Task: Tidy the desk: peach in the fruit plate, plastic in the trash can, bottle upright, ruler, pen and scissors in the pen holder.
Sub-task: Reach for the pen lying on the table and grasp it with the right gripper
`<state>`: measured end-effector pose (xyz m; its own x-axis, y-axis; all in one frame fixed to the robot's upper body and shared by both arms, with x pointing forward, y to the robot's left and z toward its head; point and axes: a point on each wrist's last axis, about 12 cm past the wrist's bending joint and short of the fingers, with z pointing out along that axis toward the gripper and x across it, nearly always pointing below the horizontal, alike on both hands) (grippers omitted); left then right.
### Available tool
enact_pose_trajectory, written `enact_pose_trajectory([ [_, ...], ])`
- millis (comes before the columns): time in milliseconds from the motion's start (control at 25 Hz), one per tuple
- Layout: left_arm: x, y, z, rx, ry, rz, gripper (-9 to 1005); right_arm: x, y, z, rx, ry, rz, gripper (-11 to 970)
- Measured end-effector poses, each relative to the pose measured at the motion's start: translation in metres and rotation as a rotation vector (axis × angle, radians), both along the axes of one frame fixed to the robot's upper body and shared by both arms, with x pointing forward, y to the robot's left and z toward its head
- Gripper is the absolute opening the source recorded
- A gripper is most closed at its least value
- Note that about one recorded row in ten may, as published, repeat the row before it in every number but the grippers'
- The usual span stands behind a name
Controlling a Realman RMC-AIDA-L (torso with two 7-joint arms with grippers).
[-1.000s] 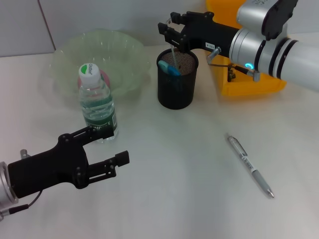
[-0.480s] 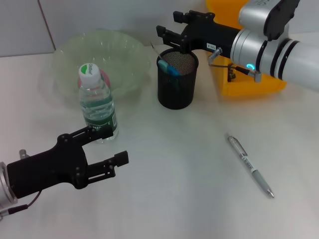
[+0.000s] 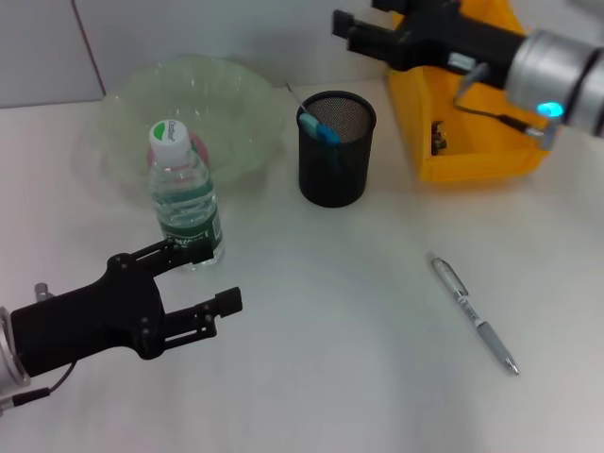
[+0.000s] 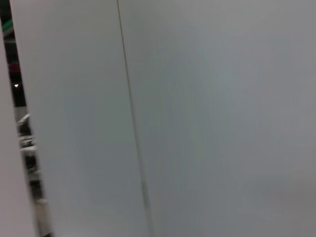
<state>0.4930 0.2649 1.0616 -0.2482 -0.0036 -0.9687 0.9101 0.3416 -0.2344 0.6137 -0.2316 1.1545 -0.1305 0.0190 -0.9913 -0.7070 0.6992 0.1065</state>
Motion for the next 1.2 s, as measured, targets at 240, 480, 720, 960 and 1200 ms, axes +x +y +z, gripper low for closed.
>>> enact_pose_trajectory([
  [240, 0.000, 0.003, 0.002, 0.011, -0.008, -0.014, 788, -0.030, -0.010, 0.051, -0.189, 0.201, 0.115, 726],
  [480, 0.000, 0.012, 0.003, 0.048, 0.001, -0.040, 788, -0.047, -0.002, 0.083, -0.401, 0.564, 0.066, 725],
  [720, 0.000, 0.015, 0.003, 0.089, 0.001, -0.070, 788, -0.048, -0.003, 0.084, -0.472, 0.803, -0.023, 724],
  [960, 0.000, 0.015, 0.004, 0.137, -0.004, -0.105, 788, -0.044, 0.001, 0.069, -0.543, 0.987, -0.067, 723],
  [1200, 0.001, 0.016, 0.006, 0.141, -0.011, -0.120, 788, -0.034, 0.002, 0.042, -0.564, 1.108, -0.077, 723],
])
